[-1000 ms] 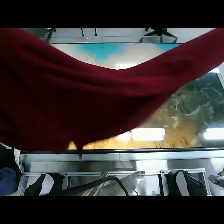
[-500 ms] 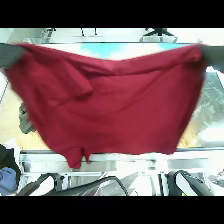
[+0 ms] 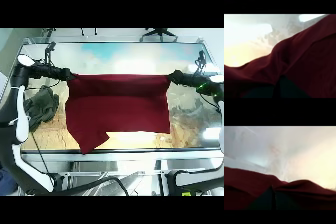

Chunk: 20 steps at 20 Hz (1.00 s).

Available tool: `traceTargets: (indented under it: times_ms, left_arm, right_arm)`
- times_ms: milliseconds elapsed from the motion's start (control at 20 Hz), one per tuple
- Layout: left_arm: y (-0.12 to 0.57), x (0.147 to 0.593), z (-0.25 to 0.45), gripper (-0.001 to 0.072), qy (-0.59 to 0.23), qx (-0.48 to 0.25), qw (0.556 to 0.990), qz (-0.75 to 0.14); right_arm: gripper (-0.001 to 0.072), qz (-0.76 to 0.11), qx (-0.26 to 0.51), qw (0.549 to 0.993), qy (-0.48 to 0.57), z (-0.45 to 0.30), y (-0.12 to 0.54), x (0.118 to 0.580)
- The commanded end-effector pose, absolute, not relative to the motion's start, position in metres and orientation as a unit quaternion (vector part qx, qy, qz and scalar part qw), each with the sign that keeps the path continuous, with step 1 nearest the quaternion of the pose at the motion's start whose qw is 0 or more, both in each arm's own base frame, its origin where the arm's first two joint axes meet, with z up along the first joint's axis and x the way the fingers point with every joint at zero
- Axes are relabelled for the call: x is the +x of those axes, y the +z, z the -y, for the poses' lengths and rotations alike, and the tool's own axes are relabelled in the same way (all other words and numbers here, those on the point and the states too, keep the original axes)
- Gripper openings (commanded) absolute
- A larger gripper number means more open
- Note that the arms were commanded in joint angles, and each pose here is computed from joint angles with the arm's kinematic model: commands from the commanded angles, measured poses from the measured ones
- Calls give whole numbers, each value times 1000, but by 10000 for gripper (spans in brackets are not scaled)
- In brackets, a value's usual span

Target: Fold the shirts.

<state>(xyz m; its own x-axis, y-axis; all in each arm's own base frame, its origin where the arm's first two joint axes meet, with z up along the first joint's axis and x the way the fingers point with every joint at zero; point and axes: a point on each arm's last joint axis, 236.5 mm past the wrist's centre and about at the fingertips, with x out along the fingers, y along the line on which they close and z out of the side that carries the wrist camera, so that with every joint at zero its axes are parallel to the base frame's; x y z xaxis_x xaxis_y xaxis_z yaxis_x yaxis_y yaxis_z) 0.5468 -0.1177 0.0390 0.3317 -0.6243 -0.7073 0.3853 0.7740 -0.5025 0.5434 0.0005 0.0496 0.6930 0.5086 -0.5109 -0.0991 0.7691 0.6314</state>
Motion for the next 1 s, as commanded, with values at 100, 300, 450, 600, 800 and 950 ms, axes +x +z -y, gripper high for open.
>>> traceTargets:
  times_ms: [100,300,450,600,800,950]
  left_arm:
    - [-25,535,95,17,-273,-97,764,-576]
    - [-65,509,87,17,-235,-55,735,-634]
    - [-75,513,95,17,-226,-39,744,-628]
    - [-82,515,93,17,-204,-11,747,-632]
    - [-86,513,94,17,-196,20,745,-638]
    - [-85,509,97,21,-196,12,740,-643]
  right_arm:
    - [21,-404,289,852,165,26,-2,547]
    - [21,-464,217,847,140,40,-36,528]
    - [21,-497,199,833,137,41,-58,518]
    - [21,-538,189,811,130,39,-89,506]
    - [21,-549,173,807,133,31,-98,504]
    - [150,-548,173,807,134,27,-96,505]
